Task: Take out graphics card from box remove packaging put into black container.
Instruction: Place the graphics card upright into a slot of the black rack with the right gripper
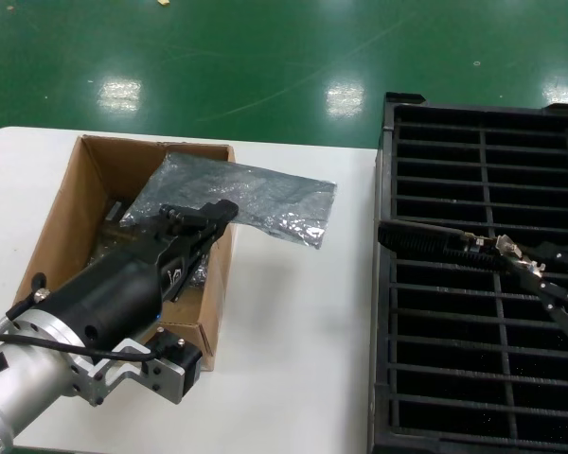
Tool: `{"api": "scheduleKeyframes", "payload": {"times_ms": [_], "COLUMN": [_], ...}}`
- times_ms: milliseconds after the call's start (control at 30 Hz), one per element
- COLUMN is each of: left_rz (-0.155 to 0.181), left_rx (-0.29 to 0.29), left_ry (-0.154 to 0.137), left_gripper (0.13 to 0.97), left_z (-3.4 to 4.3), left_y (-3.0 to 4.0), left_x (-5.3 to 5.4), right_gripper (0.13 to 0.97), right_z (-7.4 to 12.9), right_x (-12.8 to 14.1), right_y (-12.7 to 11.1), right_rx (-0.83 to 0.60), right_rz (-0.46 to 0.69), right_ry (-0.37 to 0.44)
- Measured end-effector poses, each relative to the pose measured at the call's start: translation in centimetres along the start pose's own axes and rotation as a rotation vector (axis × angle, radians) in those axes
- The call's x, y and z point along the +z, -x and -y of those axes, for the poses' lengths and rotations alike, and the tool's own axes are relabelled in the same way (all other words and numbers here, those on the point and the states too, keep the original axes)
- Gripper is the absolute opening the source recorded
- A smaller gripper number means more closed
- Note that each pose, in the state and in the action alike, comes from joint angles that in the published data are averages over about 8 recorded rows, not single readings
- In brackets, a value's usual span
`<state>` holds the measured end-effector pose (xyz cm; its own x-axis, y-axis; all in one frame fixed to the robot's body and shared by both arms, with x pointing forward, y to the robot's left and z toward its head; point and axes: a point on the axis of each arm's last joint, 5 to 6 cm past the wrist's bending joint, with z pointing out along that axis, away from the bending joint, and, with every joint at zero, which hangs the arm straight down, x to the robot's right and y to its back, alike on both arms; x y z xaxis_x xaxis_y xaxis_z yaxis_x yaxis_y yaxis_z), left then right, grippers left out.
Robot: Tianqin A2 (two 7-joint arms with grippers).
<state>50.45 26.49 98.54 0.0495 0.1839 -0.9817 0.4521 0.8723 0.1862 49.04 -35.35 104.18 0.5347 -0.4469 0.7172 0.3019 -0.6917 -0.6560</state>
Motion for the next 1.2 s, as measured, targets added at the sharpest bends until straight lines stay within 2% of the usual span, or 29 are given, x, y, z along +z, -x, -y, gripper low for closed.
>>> {"api": "scheduleKeyframes", "payload": {"times_ms": [167,333,533,733,933,1200], "left_rz": [0.000,0.000,0.000,0.000,0.000,0.000], "left_rx": [0.000,0.000,0.000,0.000,0.000,0.000], "left_ry": [0.000,0.000,0.000,0.000,0.000,0.000], "left_gripper": [0.139,0.139,0.139,0.139,0.139,0.139], "left_z": [0.00,0.00,0.00,0.00,0.00,0.00], "left_y": [0.00,0.00,0.00,0.00,0.00,0.00], "left_x": [0.0,0.0,0.0,0.0,0.0,0.0], "right_gripper": [0.187,0.187,0.187,0.187,0.187,0.187], "right_z": [0.5,1.7,3.1,3.6,3.8,3.9], "right_x": [-0.1,-0.6,-0.7,0.7,2.3,2.6], "right_y": [-0.5,-2.0,-4.3,-5.6,-5.9,-6.0], "right_rx": [-0.042,-0.105,-0.158,-0.186,-0.209,-0.214], "right_rz": [0.051,0.159,0.306,0.418,0.419,0.405], "right_ry": [0.004,0.040,0.124,0.228,0.297,0.309]}}
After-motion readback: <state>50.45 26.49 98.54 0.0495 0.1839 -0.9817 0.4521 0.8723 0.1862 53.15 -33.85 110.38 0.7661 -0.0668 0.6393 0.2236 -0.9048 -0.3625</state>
